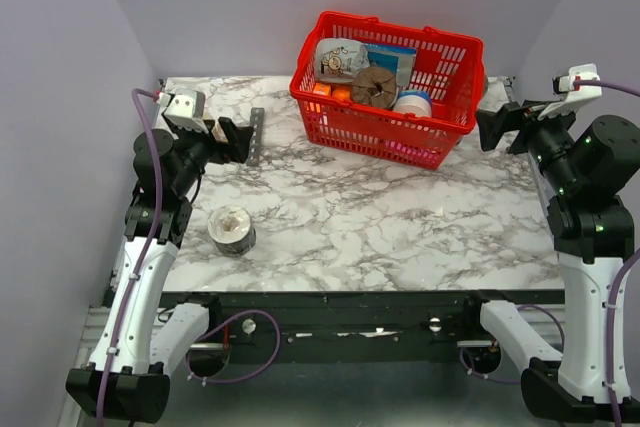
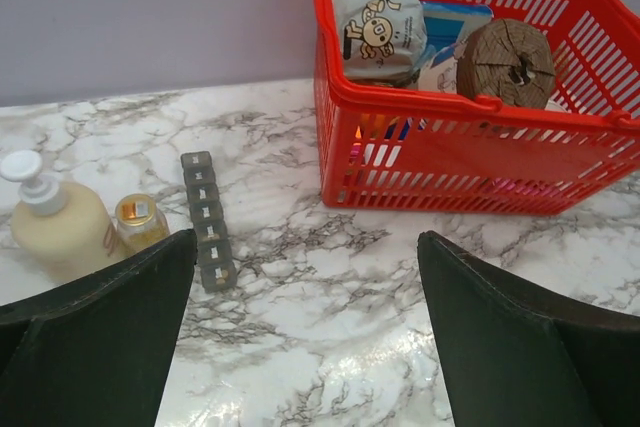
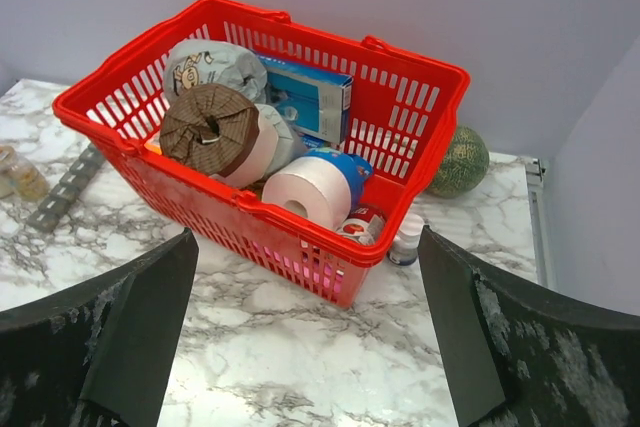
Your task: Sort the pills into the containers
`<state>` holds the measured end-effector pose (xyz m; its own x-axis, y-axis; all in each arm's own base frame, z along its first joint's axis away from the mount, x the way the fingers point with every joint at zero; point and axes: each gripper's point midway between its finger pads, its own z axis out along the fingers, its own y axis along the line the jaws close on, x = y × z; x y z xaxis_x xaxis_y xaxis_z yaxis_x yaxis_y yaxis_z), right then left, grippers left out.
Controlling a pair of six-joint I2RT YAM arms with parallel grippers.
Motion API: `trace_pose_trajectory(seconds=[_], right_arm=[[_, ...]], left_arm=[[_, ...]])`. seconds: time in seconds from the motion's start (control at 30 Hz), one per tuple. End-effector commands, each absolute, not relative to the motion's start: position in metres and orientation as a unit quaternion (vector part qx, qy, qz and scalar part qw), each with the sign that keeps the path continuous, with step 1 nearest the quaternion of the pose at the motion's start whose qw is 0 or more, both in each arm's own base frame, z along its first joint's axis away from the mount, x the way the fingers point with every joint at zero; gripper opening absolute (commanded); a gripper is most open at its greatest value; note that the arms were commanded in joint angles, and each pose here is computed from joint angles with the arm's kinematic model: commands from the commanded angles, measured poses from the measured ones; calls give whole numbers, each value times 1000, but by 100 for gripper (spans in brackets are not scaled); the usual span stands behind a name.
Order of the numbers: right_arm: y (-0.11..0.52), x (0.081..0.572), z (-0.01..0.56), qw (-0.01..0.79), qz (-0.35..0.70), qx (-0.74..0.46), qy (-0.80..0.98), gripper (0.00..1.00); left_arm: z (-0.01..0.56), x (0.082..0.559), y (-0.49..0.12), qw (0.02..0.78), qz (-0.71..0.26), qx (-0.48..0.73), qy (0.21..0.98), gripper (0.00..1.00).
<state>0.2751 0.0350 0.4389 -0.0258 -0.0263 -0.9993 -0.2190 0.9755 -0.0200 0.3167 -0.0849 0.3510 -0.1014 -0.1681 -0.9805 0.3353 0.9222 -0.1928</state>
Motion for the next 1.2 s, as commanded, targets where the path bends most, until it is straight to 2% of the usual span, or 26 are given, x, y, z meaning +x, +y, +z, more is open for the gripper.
trace_pose_trajectory(seconds=[0.0, 0.2, 0.37, 0.53, 0.63, 0.8, 1.17], right_arm=[[31, 279, 447, 703, 69, -70, 704, 100], [47, 280, 437, 692, 91, -119, 706, 100], [77, 278, 405, 651, 123, -255, 704, 100], [101, 275, 370, 614, 184, -320, 698, 100], [109, 271, 355, 607, 205, -341, 688, 100], [111, 271, 339, 601, 214, -343, 690, 100], [111, 269, 335, 601, 213, -343, 689, 100]], left_arm=[[341, 315, -95, 657, -208, 85, 720, 99], [302, 334, -87, 627, -189, 55, 754, 99], [267, 352, -75, 591, -162, 9, 790, 99], [202, 385, -58, 513, -104, -32, 851, 99], [174, 405, -56, 484, -89, -34, 870, 97], [127, 433, -59, 435, -76, -26, 897, 88], [55, 465, -60, 353, -25, -11, 935, 81]])
